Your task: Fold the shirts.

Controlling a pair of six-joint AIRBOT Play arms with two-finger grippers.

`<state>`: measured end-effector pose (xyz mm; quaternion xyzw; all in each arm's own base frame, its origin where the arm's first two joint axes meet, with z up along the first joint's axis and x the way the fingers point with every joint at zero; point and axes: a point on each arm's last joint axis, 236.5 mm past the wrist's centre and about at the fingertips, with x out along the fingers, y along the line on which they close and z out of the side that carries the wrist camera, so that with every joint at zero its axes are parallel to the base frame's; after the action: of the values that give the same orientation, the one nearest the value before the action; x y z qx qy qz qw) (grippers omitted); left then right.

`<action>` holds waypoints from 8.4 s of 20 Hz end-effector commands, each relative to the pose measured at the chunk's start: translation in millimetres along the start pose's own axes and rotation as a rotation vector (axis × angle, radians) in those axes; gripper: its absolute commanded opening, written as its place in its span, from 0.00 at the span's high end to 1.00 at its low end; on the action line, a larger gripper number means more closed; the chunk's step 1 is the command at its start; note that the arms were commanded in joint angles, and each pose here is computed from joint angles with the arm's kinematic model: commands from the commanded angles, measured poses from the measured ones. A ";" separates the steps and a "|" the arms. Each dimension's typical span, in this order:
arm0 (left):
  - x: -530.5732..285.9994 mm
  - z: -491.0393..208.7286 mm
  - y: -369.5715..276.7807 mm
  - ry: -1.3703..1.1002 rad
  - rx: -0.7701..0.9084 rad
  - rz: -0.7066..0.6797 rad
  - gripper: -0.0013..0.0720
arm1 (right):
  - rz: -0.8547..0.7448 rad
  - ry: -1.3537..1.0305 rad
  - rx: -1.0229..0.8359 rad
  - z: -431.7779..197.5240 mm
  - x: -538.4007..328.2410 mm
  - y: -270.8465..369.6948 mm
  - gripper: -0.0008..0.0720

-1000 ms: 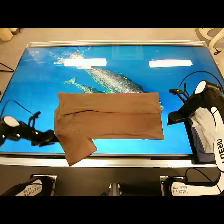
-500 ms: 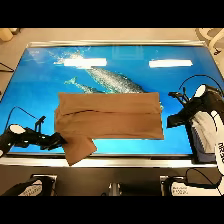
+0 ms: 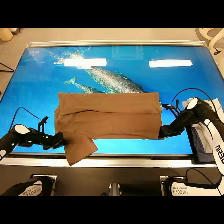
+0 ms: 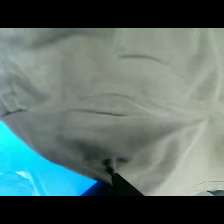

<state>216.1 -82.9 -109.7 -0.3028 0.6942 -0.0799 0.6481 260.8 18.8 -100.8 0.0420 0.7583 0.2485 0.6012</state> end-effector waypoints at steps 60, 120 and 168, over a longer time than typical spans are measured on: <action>-101.1 154.5 -267.9 -0.258 0.585 -0.203 0.95 | 0.166 -0.645 -0.016 237.2 -97.6 20.5 0.95; -352.5 87.4 -345.1 -0.902 0.706 -0.440 0.95 | -0.033 -0.268 -0.121 174.8 -35.5 59.0 0.07; -329.2 70.3 -353.7 -0.845 0.820 -0.389 0.95 | -0.303 -0.638 0.801 -149.2 -310.0 -134.3 0.95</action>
<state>391.5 -163.2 338.2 -0.1682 0.2245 -0.3144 0.9069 291.0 -260.7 165.6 0.2510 0.4766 -0.1480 0.8294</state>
